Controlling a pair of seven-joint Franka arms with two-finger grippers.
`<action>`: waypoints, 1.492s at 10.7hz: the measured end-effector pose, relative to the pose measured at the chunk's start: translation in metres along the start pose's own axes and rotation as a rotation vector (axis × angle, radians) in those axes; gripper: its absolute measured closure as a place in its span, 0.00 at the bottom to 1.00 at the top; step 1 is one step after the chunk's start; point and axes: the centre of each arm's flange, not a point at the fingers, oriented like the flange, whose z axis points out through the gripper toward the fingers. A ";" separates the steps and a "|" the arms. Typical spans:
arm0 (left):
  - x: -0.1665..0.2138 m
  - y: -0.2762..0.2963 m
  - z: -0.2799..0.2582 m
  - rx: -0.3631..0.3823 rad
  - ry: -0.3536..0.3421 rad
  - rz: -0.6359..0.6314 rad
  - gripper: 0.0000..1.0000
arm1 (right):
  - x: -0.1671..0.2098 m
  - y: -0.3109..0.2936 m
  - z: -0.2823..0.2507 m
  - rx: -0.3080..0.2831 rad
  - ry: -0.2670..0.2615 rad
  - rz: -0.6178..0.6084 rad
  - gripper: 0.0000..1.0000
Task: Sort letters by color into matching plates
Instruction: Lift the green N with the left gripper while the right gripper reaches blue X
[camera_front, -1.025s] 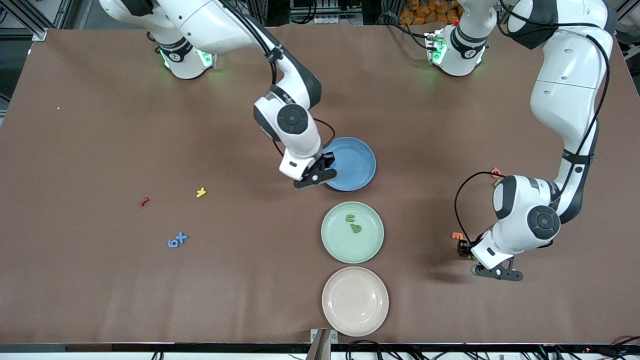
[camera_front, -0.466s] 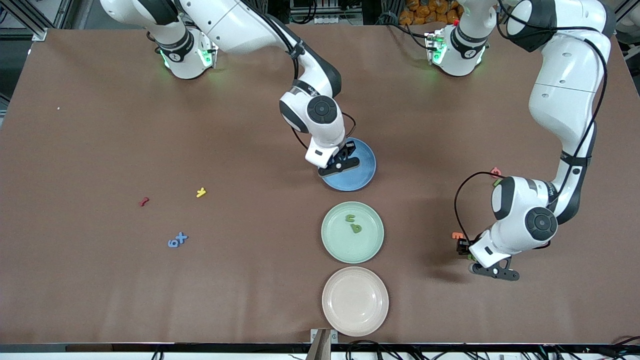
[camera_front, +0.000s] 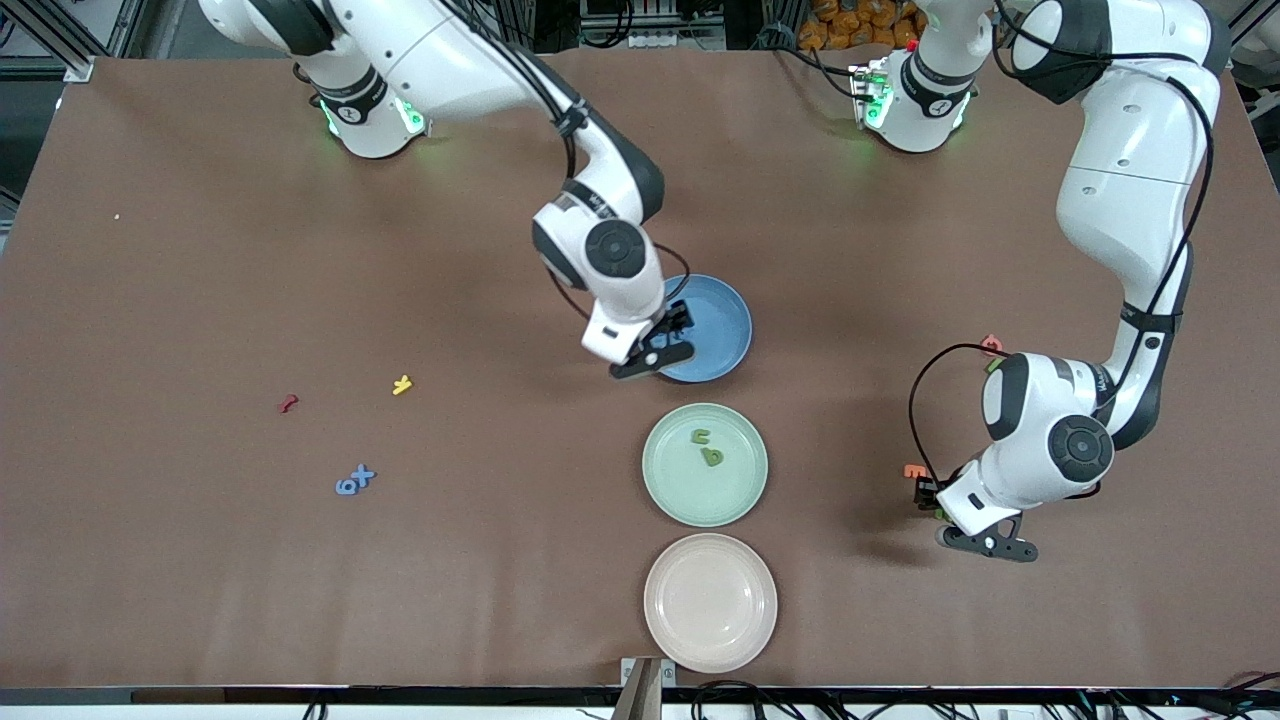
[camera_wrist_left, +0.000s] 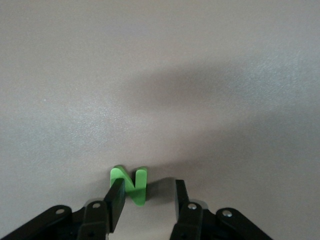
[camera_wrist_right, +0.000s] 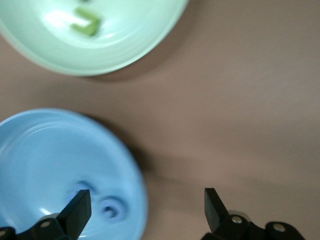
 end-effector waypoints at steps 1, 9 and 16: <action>0.000 0.000 0.000 0.009 -0.004 0.009 0.54 | 0.018 0.036 -0.013 -0.009 -0.008 -0.005 0.00; 0.001 -0.003 -0.004 0.021 -0.031 0.051 0.54 | 0.081 0.332 -0.075 -0.059 -0.017 0.226 0.00; 0.000 -0.012 -0.003 0.051 -0.040 0.123 0.54 | 0.074 0.450 -0.080 -0.063 0.043 0.917 0.00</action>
